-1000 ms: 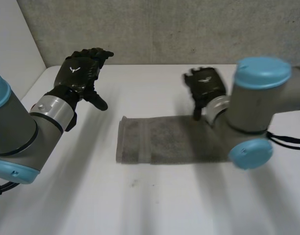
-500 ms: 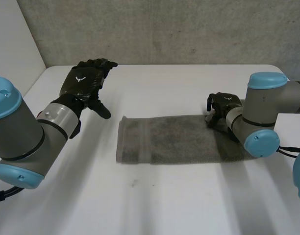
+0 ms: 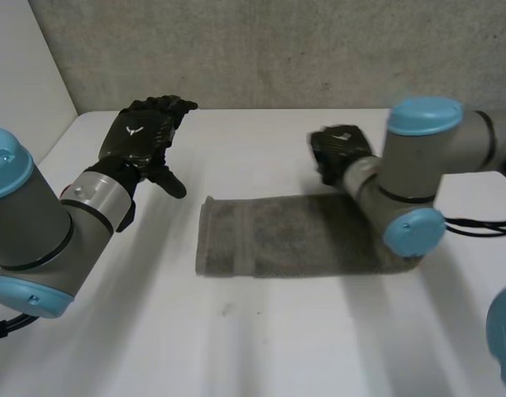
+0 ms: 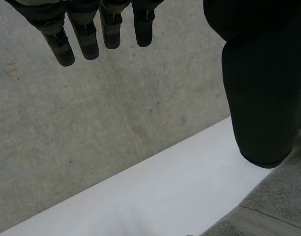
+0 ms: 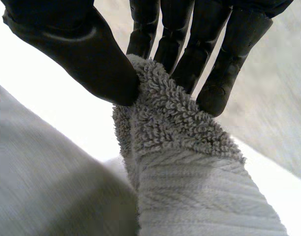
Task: Fold the towel.
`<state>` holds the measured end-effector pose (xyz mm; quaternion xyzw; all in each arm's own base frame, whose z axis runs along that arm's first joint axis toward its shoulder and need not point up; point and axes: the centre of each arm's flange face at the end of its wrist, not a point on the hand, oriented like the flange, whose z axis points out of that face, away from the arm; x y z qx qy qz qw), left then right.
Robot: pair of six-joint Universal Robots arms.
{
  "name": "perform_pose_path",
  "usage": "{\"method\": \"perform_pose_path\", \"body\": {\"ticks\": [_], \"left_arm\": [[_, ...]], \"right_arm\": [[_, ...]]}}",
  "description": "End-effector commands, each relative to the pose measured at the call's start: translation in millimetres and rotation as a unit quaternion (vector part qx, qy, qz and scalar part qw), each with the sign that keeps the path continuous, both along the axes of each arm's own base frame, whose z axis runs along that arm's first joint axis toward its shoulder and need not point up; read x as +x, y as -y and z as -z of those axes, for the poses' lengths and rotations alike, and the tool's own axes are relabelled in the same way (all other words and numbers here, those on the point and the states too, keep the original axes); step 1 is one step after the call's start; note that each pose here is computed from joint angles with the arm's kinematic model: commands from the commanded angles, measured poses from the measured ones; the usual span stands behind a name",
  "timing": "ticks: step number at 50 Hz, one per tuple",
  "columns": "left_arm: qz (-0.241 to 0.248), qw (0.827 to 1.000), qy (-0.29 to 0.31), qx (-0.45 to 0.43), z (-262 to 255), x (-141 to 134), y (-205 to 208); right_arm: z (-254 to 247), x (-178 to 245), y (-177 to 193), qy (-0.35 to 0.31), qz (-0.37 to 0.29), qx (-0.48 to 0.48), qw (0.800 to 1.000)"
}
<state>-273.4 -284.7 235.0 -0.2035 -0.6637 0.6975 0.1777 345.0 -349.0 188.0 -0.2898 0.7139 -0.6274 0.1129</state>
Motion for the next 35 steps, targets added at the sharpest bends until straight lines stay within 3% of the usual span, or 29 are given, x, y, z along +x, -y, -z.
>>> {"method": "perform_pose_path", "body": {"ticks": [1,2,4,9,17,23,28,32,35], "left_arm": [[-0.002,1.0,-0.006,-0.009,-9,2,-1],[-0.004,1.0,-0.01,-0.019,-17,4,-3],[-0.012,1.0,-0.012,-0.026,-22,6,-5],[-0.037,0.999,-0.017,-0.034,-29,11,-8],[-0.038,0.999,-0.014,-0.028,-23,11,-8],[-0.029,1.0,-0.002,-0.004,-5,3,-8],[-0.016,1.0,0.004,0.009,6,-5,-13],[-0.003,1.0,0.011,0.02,17,-13,-19],[0.013,0.999,0.021,0.038,32,-22,-25]], "right_arm": [[-16,69,-82,0.019,-0.138,-0.018,0.99],[-16,69,-82,0.019,-0.138,-0.018,0.99],[6,88,-119,0.004,-0.186,0.009,0.982],[33,95,-149,-0.019,-0.216,0.042,0.975],[43,91,-171,-0.034,-0.245,0.063,0.967],[17,70,-163,-0.028,-0.211,0.057,0.975],[-7,3,-127,-0.02,-0.122,0.057,0.991],[-6,-20,-120,-0.022,-0.092,0.062,0.994],[9,-69,-99,-0.033,-0.021,0.083,0.996]]}}
